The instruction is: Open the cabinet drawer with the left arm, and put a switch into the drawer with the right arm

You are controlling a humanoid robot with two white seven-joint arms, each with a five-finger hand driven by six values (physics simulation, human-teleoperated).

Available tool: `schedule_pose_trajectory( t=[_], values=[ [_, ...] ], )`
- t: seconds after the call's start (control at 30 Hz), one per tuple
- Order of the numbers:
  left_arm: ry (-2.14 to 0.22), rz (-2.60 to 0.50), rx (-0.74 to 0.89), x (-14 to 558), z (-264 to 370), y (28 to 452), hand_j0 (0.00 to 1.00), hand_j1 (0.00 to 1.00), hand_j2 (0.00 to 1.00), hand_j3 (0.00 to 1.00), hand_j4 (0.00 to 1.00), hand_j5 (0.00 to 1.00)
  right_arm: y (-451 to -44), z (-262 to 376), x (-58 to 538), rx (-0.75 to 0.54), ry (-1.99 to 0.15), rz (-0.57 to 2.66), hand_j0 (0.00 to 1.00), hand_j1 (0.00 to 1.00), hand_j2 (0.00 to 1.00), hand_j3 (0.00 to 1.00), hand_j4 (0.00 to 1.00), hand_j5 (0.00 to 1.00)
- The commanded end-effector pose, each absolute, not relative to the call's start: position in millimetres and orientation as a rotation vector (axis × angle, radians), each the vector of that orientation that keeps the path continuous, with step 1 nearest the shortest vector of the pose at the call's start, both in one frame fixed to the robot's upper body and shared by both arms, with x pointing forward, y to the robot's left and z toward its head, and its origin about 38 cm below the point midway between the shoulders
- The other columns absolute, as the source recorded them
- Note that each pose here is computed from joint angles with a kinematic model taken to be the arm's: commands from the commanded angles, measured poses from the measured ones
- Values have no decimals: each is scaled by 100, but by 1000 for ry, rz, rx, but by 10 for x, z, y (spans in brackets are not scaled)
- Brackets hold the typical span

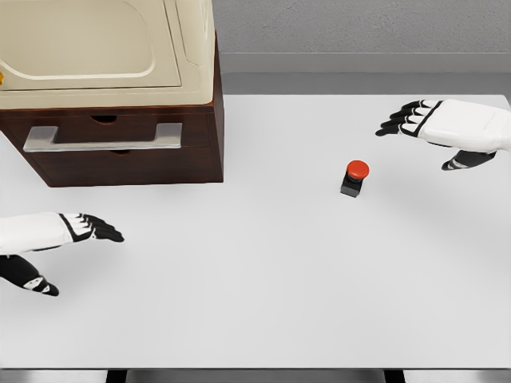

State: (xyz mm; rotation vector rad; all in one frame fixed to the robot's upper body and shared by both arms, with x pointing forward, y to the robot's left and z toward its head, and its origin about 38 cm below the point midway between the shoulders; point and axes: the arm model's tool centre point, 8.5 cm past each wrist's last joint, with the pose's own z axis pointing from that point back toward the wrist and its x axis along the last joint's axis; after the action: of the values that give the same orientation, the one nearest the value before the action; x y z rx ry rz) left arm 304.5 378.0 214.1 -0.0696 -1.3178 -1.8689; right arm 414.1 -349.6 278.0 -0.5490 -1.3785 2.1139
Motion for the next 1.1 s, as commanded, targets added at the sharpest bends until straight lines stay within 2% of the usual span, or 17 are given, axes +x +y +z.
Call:
schedule_pose_trajectory(
  t=[0.0,0.17,0.23,0.27,0.43,0.53,0.6,0.77,0.87,0.93,1.07],
  values=[
    [-1310,-1866,-112,3024,2148,3756,100,100,100,100,100,100,-3488,2791,4137,-548,-1383,2112,100,100,100,100,100,100],
    [-1441,-1750,-172,3126,2382,3694,100,100,100,100,100,100,-3463,2771,4159,-532,-1408,2089,100,100,100,100,100,100],
    [-1524,-1669,-202,3196,2564,3676,100,100,100,100,100,100,-3566,2972,4191,-606,-1439,2050,100,100,100,100,100,100],
    [-1531,-1605,-208,3253,2617,3677,100,100,100,100,100,100,-3567,2940,4183,-594,-1432,2052,100,100,100,100,100,100],
    [-1456,-1493,-73,3540,2950,3744,100,100,100,100,100,100,-3470,2943,4203,-584,-1444,2074,100,100,100,100,100,100],
    [-1453,-1471,-39,3605,3058,3759,100,100,100,100,100,100,-3138,2800,4292,-522,-1462,2135,100,100,100,100,100,100],
    [-1440,-1459,-23,3631,3072,3774,100,100,100,100,100,100,-2989,2695,4347,-512,-1449,2169,100,100,100,100,100,100],
    [-1409,-1402,-15,3701,2978,3865,100,100,100,100,100,100,-2949,2637,4340,-492,-1440,2183,100,100,100,100,100,100],
    [-1387,-1424,21,3726,2936,3850,100,100,100,100,100,100,-2839,2480,4317,-435,-1423,2212,100,100,100,100,100,100],
    [-1387,-1465,51,3760,2870,3772,100,100,100,100,100,100,-2859,2430,4328,-432,-1401,2215,100,100,100,100,100,100],
    [-1397,-1465,2,3769,2738,3641,100,100,100,100,100,100,-2948,2373,4407,-444,-1354,2203,100,100,100,100,100,100]
  ],
)
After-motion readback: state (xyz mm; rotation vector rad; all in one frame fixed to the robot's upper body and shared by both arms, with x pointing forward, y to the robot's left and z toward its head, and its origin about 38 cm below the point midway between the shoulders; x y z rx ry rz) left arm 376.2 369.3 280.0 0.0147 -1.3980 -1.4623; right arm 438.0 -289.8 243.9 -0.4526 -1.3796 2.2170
